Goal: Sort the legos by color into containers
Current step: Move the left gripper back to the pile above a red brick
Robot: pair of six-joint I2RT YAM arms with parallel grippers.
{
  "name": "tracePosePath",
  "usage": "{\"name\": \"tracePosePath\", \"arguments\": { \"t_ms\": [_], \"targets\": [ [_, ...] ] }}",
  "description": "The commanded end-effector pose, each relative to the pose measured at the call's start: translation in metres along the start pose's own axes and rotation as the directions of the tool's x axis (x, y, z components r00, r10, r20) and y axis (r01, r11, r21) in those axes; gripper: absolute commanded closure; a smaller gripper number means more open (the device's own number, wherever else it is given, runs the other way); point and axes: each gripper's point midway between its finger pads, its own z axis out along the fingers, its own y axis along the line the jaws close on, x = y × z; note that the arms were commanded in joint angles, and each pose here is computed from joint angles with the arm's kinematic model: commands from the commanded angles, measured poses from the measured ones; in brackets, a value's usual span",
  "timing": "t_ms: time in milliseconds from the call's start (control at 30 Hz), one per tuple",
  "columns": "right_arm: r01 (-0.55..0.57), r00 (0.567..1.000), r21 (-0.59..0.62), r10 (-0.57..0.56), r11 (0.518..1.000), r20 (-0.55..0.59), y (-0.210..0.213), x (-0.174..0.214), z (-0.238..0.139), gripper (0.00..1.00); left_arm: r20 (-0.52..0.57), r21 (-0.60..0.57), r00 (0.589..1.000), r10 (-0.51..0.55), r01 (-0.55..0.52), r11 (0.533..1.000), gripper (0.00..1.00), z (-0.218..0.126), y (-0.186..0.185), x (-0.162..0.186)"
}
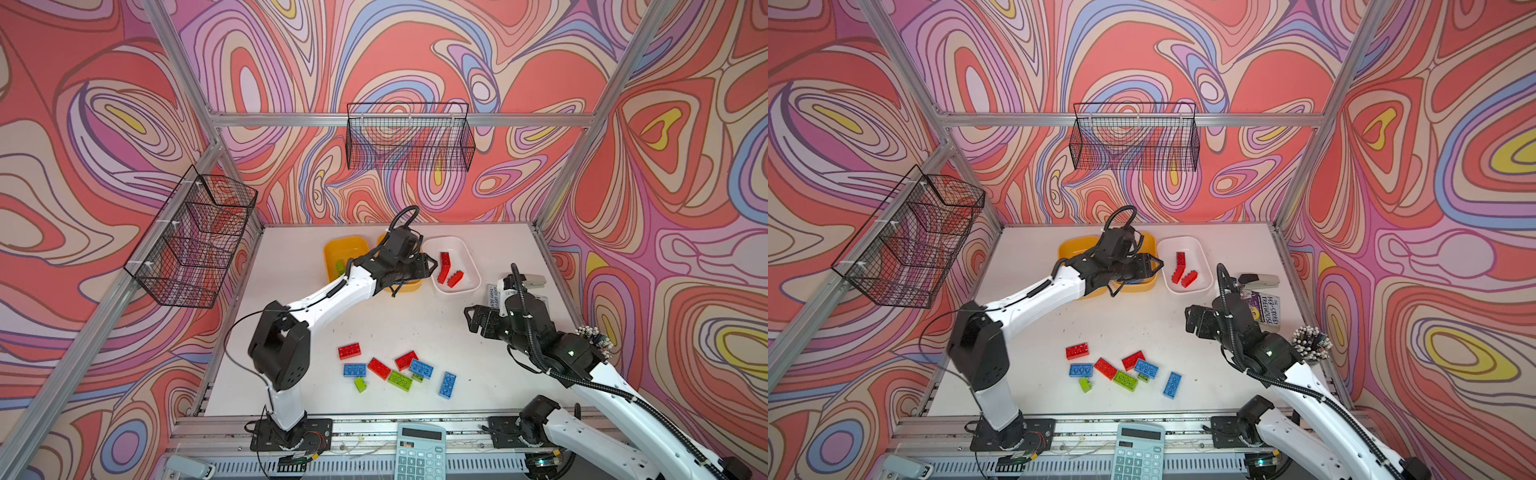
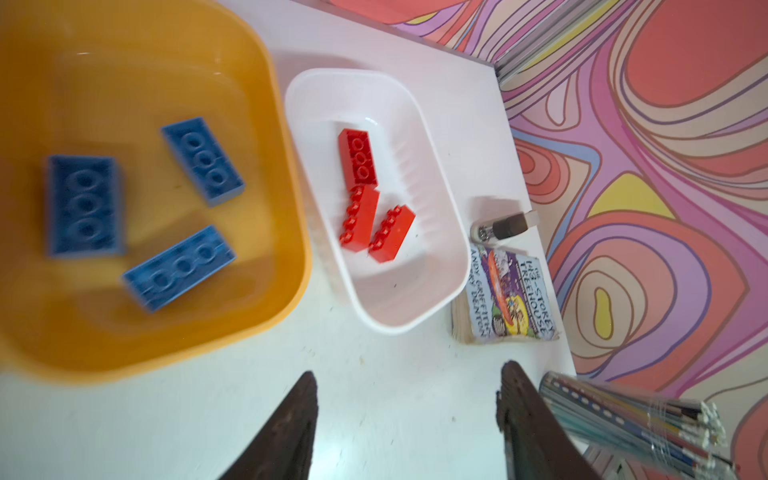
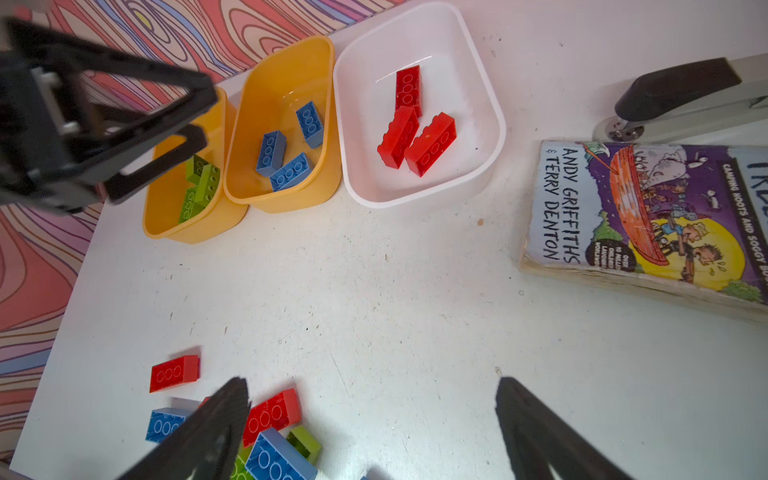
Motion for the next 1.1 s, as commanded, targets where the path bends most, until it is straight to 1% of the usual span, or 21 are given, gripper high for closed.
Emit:
{"name": "tracePosePath", "arguments": {
  "t_ms": [0, 100, 200, 333, 467, 633, 733, 800, 867, 967, 1067],
  "targets": [
    [0.014, 1.0, -0.041, -0.014, 0.999, -0.001, 0.011, -0.005, 0.007, 0.02, -0.052, -0.215, 0.999, -0.003, -0.008, 0.976, 0.43, -0.033, 0.066, 0.045],
    [0.028, 0.999, -0.06, -0.029, 0.998, -0.018, 0.019, -0.005, 0.016, 0.02, -0.071, -0.312, 0.997, -0.031, 0.007, 0.95, 0.42, -0.072, 0.105, 0.081],
    [0.041, 0.999, -0.076, -0.043, 0.996, -0.032, 0.026, -0.006, 0.024, 0.02, -0.082, -0.385, 0.994, -0.069, 0.032, 0.922, 0.4, -0.103, 0.138, 0.115],
    [0.054, 0.997, -0.098, -0.059, 0.994, -0.049, 0.034, -0.006, 0.034, 0.02, -0.086, -0.441, 0.989, -0.124, 0.074, 0.894, 0.4, -0.122, 0.169, 0.148],
    [0.056, 0.996, -0.116, -0.064, 0.992, -0.065, 0.039, -0.004, 0.039, 0.02, -0.102, -0.477, 0.983, -0.155, 0.088, 0.875, 0.39, -0.124, 0.188, 0.169],
    [0.048, 0.996, -0.113, -0.056, 0.992, -0.067, 0.036, -0.002, 0.035, 0.02, -0.126, -0.532, 0.979, -0.162, 0.071, 0.844, 0.37, -0.115, 0.203, 0.181],
    [0.046, 0.997, -0.106, -0.052, 0.993, -0.057, 0.032, -0.002, 0.029, 0.02, -0.152, -0.569, 0.974, -0.167, 0.052, 0.821, 0.33, -0.108, 0.211, 0.186],
    [0.044, 0.998, -0.099, -0.049, 0.994, -0.05, 0.029, -0.001, 0.027, 0.02, -0.166, -0.588, 0.972, -0.169, 0.04, 0.808, 0.27, -0.104, 0.214, 0.189],
    [0.043, 0.998, -0.093, -0.048, 0.995, -0.049, 0.027, 0.001, 0.025, 0.02, -0.176, -0.602, 0.97, -0.169, 0.03, 0.798, 0.23, -0.099, 0.218, 0.191],
    [0.042, 0.998, -0.089, -0.047, 0.995, -0.05, 0.024, 0.003, 0.024, 0.02, -0.179, -0.637, 0.968, -0.173, 0.02, 0.771, 0.22, -0.095, 0.226, 0.194],
    [0.045, 0.997, -0.089, -0.049, 0.995, -0.052, 0.024, 0.005, 0.025, 0.02, -0.173, -0.655, 0.968, -0.185, 0.027, 0.755, 0.22, -0.09, 0.232, 0.195]
  ]
}}
